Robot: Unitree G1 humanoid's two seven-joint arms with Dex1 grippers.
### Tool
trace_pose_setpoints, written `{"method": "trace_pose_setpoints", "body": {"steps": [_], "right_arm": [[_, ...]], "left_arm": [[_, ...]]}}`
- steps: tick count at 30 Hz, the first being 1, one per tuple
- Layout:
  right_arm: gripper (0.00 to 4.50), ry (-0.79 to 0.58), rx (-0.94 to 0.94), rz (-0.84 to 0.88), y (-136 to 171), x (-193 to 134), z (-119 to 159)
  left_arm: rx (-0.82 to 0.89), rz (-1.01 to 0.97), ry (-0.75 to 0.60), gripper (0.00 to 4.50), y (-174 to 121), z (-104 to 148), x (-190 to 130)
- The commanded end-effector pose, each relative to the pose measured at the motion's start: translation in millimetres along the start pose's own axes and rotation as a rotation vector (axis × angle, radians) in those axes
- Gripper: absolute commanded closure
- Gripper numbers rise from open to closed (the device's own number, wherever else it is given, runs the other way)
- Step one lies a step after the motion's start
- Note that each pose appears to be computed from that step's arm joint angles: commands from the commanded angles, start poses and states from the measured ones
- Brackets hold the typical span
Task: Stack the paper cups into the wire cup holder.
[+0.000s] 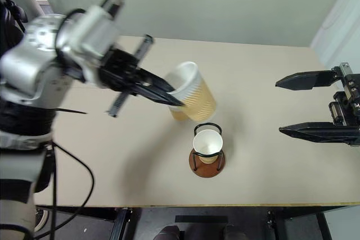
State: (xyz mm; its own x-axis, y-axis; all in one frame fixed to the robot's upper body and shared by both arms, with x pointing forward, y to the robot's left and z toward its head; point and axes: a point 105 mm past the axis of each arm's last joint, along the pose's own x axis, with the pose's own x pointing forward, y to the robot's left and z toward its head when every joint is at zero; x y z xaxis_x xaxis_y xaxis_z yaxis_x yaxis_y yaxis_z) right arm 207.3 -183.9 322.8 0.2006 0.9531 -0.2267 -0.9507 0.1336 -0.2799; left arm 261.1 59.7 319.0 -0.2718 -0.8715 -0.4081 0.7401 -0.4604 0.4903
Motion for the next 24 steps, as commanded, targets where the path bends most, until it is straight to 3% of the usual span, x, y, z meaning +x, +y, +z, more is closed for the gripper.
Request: {"method": "trace_pose_setpoints", "body": {"steps": [1, 12, 24], "right_arm": [[0.00, 0.012, -0.043, -0.019, 1.9, -2.2, 6.2], [0.00, 0.047, -0.047, -0.058, 3.0, -4.6, 4.8], [0.00, 0.073, -0.045, -0.075, 3.9, -3.9, 0.6]], "left_arm": [[0.072, -0.110, 0.031, 4.47, -9.0, 4.9, 14.2], [0.071, -0.199, 0.248, 4.47, -25.2, -42.5, 18.7], [0.086, -0.230, 0.232, 4.47, -27.8, -46.8, 32.1]]}}
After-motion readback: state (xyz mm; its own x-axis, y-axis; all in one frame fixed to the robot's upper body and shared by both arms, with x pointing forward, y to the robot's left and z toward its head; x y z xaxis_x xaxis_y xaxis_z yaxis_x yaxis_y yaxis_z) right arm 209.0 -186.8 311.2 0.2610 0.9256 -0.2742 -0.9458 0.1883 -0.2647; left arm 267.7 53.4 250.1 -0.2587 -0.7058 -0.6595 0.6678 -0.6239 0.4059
